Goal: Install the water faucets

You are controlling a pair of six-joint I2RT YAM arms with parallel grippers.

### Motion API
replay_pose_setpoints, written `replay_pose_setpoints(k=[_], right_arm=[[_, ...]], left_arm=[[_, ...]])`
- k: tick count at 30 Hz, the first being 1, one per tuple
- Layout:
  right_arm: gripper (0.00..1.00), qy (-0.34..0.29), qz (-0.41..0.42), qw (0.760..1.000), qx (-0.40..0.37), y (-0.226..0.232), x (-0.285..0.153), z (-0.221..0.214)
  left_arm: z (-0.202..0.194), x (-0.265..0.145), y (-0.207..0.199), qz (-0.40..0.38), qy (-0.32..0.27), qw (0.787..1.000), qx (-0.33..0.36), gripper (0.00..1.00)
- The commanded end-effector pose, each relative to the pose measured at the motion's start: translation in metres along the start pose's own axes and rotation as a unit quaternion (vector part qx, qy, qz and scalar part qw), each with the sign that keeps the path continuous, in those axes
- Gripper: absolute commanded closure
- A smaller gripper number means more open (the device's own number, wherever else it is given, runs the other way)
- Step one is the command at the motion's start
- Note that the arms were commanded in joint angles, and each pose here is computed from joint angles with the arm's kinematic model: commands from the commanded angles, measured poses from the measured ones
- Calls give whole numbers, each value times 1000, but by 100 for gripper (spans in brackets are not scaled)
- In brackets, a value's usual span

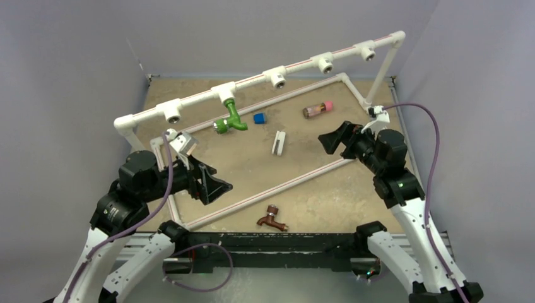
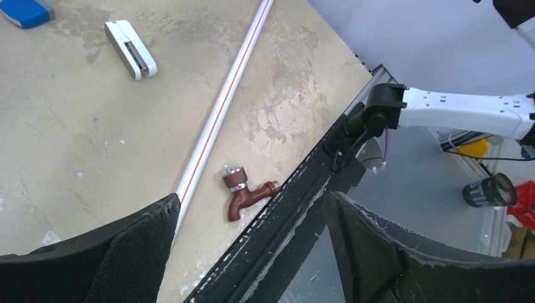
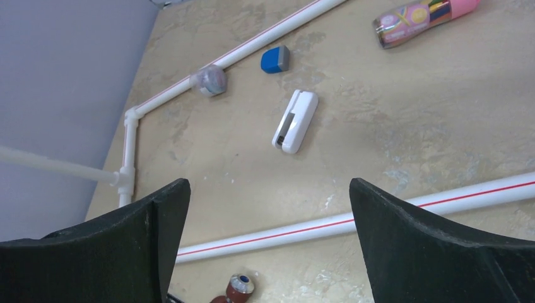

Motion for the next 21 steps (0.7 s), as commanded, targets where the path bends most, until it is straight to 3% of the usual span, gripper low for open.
replay_pose_setpoints(k=[1, 6, 15, 21], right_arm=[[2, 24, 18, 1000, 4, 7, -8, 0], [5, 36, 20, 999, -27, 2, -2, -7], [8, 108, 79, 991, -1, 17, 6, -37], [8, 162, 101, 981, 16, 43, 12, -69]], left_arm=[[3, 6, 6, -3, -3, 999, 42, 16], [2, 9, 7, -7, -10, 999, 30, 15], [-6, 20, 9, -40, -8, 999, -2, 15], [-9, 25, 20, -13, -26, 1000, -1, 15]])
Point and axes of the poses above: each gripper's point midway between its finger pads, its own x axis out along the fingers, its own y axis along the line the jaws close on, z = x × y, the point moved 8 cm from there along -x, back along the fingers, and after that the axes turned 12 degrees about -x, right-handed, at the moved point
